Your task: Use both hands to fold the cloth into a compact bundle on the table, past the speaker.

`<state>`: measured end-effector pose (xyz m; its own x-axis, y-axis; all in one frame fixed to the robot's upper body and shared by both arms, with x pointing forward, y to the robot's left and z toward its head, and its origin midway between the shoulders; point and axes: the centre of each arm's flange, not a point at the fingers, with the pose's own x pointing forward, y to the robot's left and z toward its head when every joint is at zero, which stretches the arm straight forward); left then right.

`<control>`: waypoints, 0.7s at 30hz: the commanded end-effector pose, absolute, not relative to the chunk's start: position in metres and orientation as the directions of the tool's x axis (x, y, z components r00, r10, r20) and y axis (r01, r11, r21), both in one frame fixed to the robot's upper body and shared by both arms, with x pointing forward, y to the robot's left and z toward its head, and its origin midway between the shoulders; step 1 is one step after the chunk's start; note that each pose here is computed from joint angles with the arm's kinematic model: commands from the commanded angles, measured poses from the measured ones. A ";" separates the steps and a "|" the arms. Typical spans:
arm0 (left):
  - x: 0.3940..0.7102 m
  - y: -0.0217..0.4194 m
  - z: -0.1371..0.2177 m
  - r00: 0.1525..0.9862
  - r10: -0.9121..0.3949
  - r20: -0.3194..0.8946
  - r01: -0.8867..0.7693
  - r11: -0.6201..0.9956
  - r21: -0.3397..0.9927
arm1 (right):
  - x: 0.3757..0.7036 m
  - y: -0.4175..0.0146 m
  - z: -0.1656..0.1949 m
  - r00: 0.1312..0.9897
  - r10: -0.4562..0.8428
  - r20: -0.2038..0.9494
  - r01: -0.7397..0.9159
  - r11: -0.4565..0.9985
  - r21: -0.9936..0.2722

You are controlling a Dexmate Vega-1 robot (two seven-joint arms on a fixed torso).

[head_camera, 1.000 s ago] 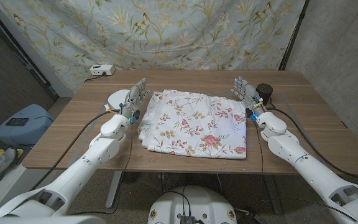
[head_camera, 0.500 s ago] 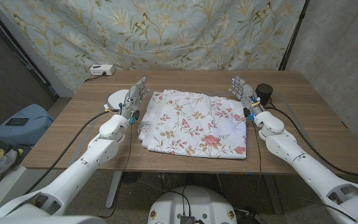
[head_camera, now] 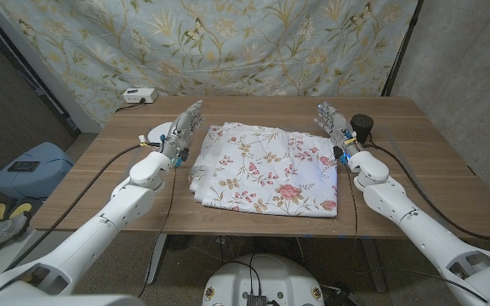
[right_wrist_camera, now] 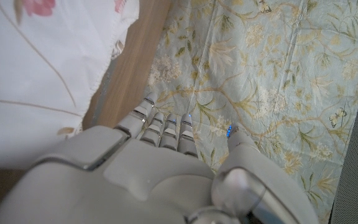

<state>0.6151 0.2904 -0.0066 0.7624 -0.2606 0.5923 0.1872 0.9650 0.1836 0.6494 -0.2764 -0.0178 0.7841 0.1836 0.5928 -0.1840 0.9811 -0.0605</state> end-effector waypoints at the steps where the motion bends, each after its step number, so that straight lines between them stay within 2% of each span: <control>1: 0.605 0.287 -0.003 0.744 -0.360 0.562 0.190 0.922 0.338 | 0.640 -0.283 -0.013 0.773 0.165 0.612 -0.157 0.985 -0.068; 21: 0.586 0.283 0.014 0.747 -0.519 0.416 0.102 0.707 0.700 | 0.628 -0.299 -0.010 0.765 0.118 0.633 -0.105 0.993 -0.059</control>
